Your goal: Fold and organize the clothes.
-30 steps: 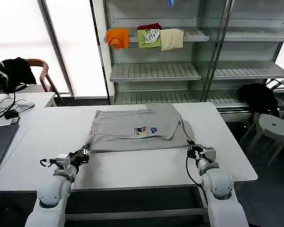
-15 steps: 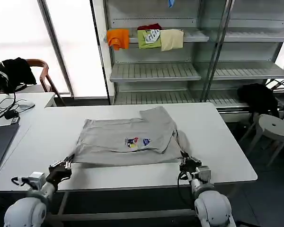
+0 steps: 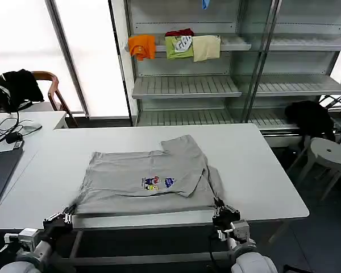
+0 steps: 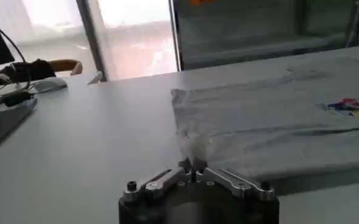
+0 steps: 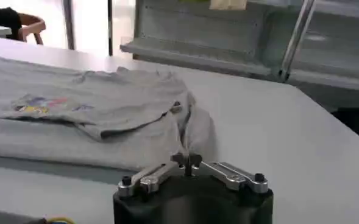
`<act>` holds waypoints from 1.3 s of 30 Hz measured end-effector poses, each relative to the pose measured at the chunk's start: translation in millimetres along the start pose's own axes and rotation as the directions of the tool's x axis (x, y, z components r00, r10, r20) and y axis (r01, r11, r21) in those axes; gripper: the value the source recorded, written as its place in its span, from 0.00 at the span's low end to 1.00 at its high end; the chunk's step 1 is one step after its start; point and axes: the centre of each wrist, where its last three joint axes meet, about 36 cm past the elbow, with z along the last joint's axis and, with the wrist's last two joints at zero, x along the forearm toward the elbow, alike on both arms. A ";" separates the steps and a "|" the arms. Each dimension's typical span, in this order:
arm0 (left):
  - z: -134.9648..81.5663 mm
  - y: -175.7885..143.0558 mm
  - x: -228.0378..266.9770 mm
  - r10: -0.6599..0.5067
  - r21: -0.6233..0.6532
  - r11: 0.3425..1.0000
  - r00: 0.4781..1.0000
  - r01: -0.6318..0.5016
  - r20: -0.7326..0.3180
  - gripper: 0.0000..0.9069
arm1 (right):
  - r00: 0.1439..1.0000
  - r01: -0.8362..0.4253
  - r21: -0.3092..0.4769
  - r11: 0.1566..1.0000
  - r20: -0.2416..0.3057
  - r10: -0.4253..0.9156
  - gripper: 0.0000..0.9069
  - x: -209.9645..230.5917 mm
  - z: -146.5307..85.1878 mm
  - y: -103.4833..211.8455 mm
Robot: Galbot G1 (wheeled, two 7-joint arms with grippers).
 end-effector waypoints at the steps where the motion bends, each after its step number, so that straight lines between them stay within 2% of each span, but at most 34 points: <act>1: -0.7 -0.6 1.4 -0.006 -0.001 1.000 1.000 0.006 0.003 1.00 | 1.000 -0.005 0.000 1.000 0.006 0.005 1.00 1.4 -1.7 -0.5; 6: -8.0 -3.4 9.4 -0.044 -0.029 0.999 0.998 0.046 0.044 1.00 | 0.998 -0.031 0.014 0.999 0.060 0.030 1.00 7.9 -17.7 -6.2; 11: -28.5 -10.1 15.8 -0.055 -0.046 0.997 0.992 0.060 0.117 1.00 | 0.990 -0.030 0.020 0.999 0.138 0.027 1.00 2.1 -40.9 -10.2; 17: -59.0 -16.6 -6.1 -0.034 -0.023 0.999 0.979 0.040 0.199 1.00 | 0.978 -0.006 -0.001 1.000 0.208 0.006 1.00 -50.3 -72.8 -11.2; 23: -85.5 -25.5 -59.7 0.005 0.016 1.000 0.969 -0.009 0.246 1.00 | 0.979 0.019 -0.033 0.999 0.202 -0.012 1.00 -140.5 -106.6 -13.2; 31: -114.0 -24.1 -138.7 0.044 0.050 0.997 0.969 -0.058 0.243 1.00 | 0.980 0.067 -0.021 0.998 0.187 -0.062 1.00 -249.0 -138.2 -15.1; 35: -123.0 -18.3 -170.5 0.055 0.050 0.996 0.972 -0.068 0.229 1.00 | 0.981 0.105 -0.010 0.994 0.166 -0.102 1.00 -288.5 -140.3 -14.4; 36: -124.3 -16.9 -177.7 0.059 0.050 0.996 0.973 -0.071 0.221 1.00 | 0.982 0.111 -0.009 0.994 0.152 -0.109 1.00 -296.5 -137.2 -15.5; 38: -126.6 -13.3 -191.8 0.060 0.047 0.996 0.978 -0.071 0.202 1.00 | 0.984 0.133 -0.010 0.991 0.119 -0.131 0.93 -310.9 -128.2 -15.7; 39: -127.0 -12.0 -198.0 0.060 0.045 0.997 0.980 -0.070 0.191 1.00 | 0.984 0.141 -0.012 0.990 0.110 -0.139 0.94 -316.0 -126.0 -16.4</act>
